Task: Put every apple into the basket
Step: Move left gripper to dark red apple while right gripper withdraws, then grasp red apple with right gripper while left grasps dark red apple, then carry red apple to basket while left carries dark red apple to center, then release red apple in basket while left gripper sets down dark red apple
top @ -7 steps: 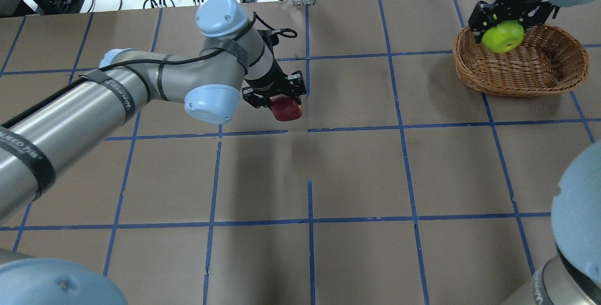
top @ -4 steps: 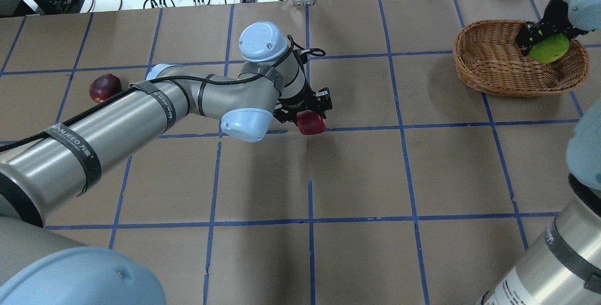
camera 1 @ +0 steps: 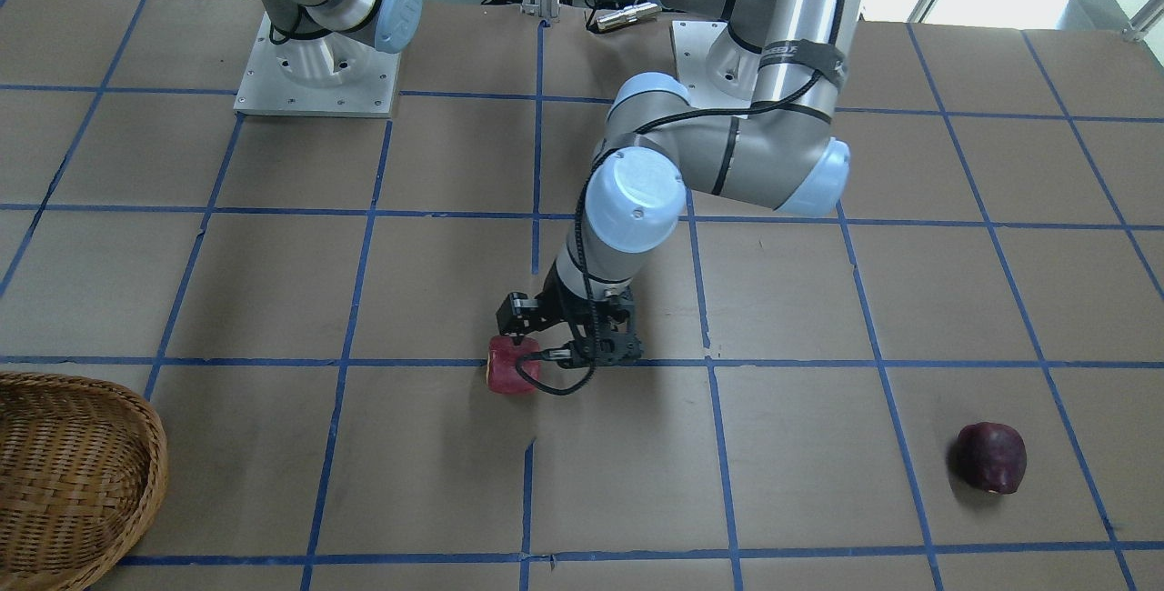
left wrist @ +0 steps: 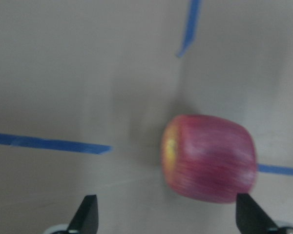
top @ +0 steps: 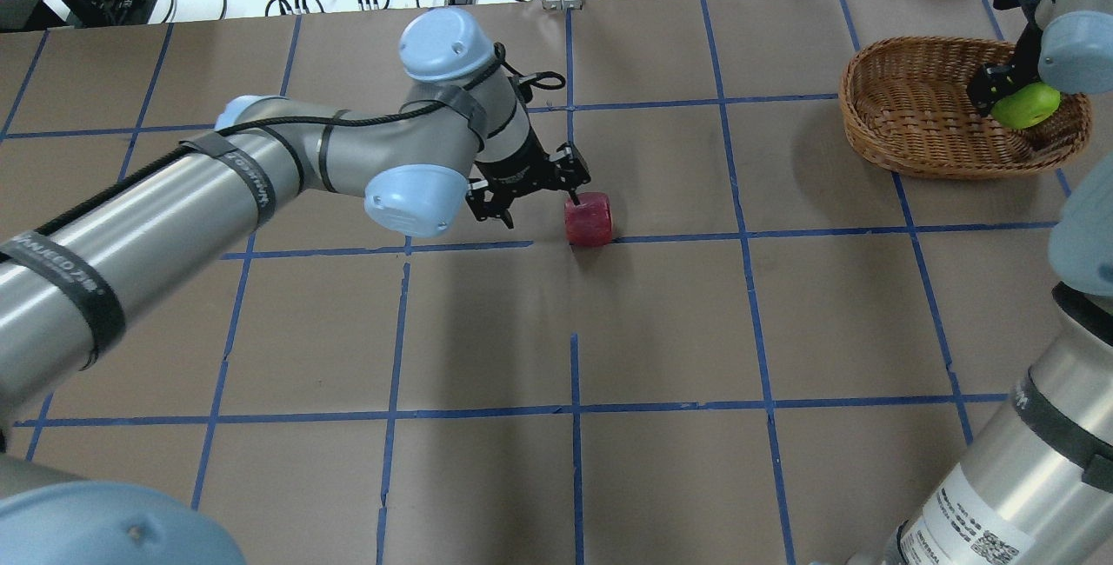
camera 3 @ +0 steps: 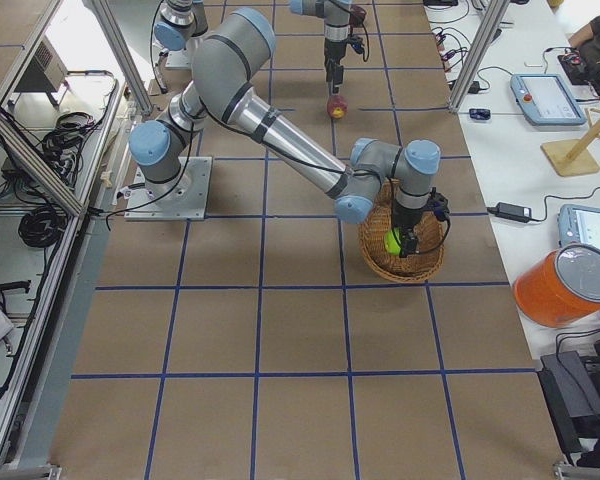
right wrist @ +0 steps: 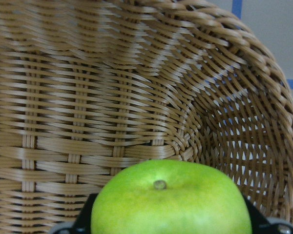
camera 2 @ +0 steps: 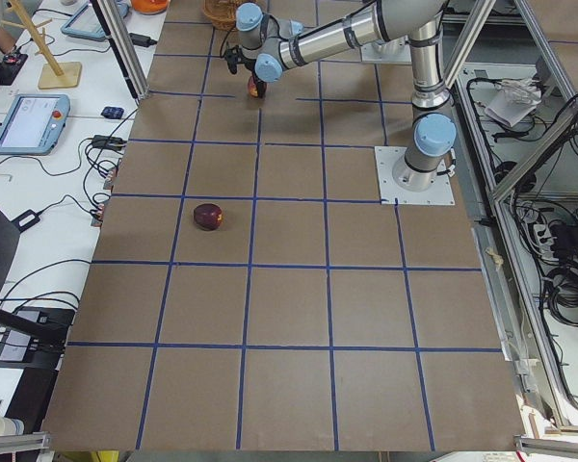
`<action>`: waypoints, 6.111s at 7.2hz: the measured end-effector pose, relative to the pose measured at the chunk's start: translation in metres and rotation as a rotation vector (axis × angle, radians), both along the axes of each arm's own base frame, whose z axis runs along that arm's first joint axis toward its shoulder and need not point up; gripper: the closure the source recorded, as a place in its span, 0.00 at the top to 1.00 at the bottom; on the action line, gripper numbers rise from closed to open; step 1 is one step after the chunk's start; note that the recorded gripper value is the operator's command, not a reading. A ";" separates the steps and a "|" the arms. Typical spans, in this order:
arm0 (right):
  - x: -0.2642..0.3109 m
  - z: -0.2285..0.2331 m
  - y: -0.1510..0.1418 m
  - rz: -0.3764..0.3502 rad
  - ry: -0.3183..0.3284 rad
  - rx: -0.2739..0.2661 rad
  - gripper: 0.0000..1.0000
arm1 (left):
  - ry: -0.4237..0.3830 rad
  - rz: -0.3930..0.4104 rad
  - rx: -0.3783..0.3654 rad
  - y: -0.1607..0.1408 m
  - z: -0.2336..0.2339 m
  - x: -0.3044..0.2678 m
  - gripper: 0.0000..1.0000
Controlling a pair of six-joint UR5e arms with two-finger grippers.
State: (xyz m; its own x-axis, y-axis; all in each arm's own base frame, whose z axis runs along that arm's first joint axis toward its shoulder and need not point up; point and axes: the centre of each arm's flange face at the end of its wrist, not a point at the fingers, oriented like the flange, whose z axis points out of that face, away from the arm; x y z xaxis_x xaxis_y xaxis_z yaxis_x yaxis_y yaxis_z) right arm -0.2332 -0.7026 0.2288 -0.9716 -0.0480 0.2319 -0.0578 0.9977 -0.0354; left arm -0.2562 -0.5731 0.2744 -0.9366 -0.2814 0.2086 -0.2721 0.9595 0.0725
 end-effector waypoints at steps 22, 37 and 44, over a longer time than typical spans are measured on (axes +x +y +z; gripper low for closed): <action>0.552 -0.039 0.118 -0.213 -0.430 0.206 0.26 | -0.072 -0.298 0.046 -0.061 0.033 0.346 0.04; 0.065 0.039 0.006 0.061 -0.084 0.046 0.65 | -0.078 -0.232 -0.056 0.031 -0.022 -0.079 1.00; 0.074 0.059 0.009 0.077 -0.098 0.030 1.00 | -0.182 -0.191 -0.051 0.114 0.190 0.057 1.00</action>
